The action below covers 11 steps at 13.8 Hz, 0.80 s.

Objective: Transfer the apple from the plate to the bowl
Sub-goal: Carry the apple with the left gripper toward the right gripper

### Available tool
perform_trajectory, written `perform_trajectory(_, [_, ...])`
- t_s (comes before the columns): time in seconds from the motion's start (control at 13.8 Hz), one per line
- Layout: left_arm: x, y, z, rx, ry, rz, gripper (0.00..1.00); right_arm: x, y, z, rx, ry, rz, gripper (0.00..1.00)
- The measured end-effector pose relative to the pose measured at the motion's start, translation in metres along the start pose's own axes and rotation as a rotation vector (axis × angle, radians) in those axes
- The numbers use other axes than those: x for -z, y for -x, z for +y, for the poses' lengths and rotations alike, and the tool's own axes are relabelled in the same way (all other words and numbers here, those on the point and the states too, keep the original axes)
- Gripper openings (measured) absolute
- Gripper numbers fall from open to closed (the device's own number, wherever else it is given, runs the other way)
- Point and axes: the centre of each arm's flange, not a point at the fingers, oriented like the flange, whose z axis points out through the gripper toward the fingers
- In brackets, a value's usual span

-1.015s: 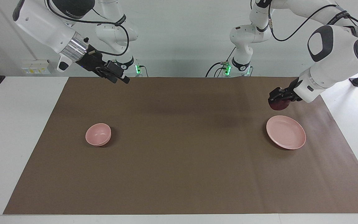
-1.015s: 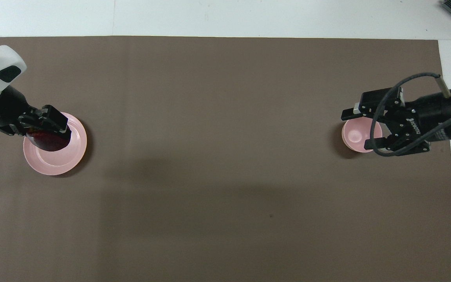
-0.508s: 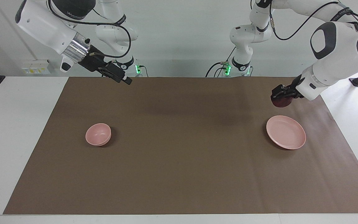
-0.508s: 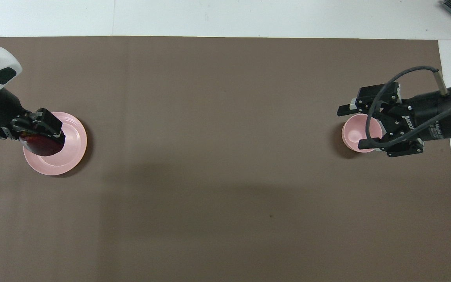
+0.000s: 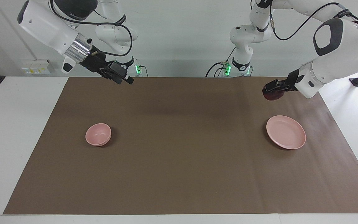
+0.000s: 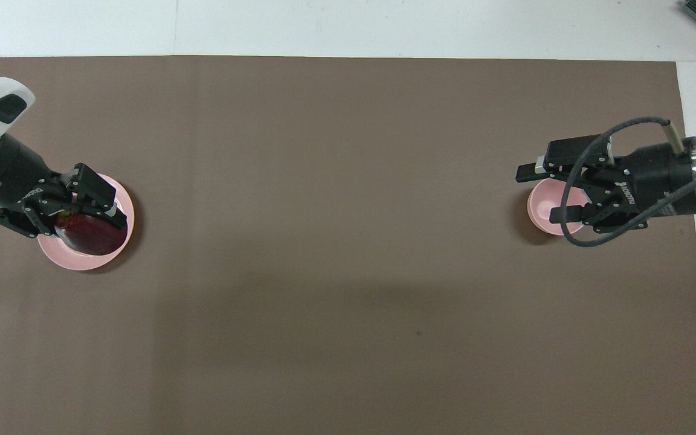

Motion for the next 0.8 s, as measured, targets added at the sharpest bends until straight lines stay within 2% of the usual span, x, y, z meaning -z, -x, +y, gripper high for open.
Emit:
perform_trajectory(0.29, [-0.013,0.006,0.027,0.121,0.123,-0.084,0.77,-0.005,0.002,0.007,0.203,-0.13,-0.012,1.0])
perform_trajectory(0.51, [-0.051,0.006,0.068,0.105,0.204,-0.163,0.77,-0.008,0.001,0.011,0.367,-0.2,-0.012,1.0])
perform_trajectory(0.8, [-0.112,0.008,0.129,0.062,0.312,-0.29,0.77,-0.012,0.011,0.01,0.469,-0.238,-0.018,1.0])
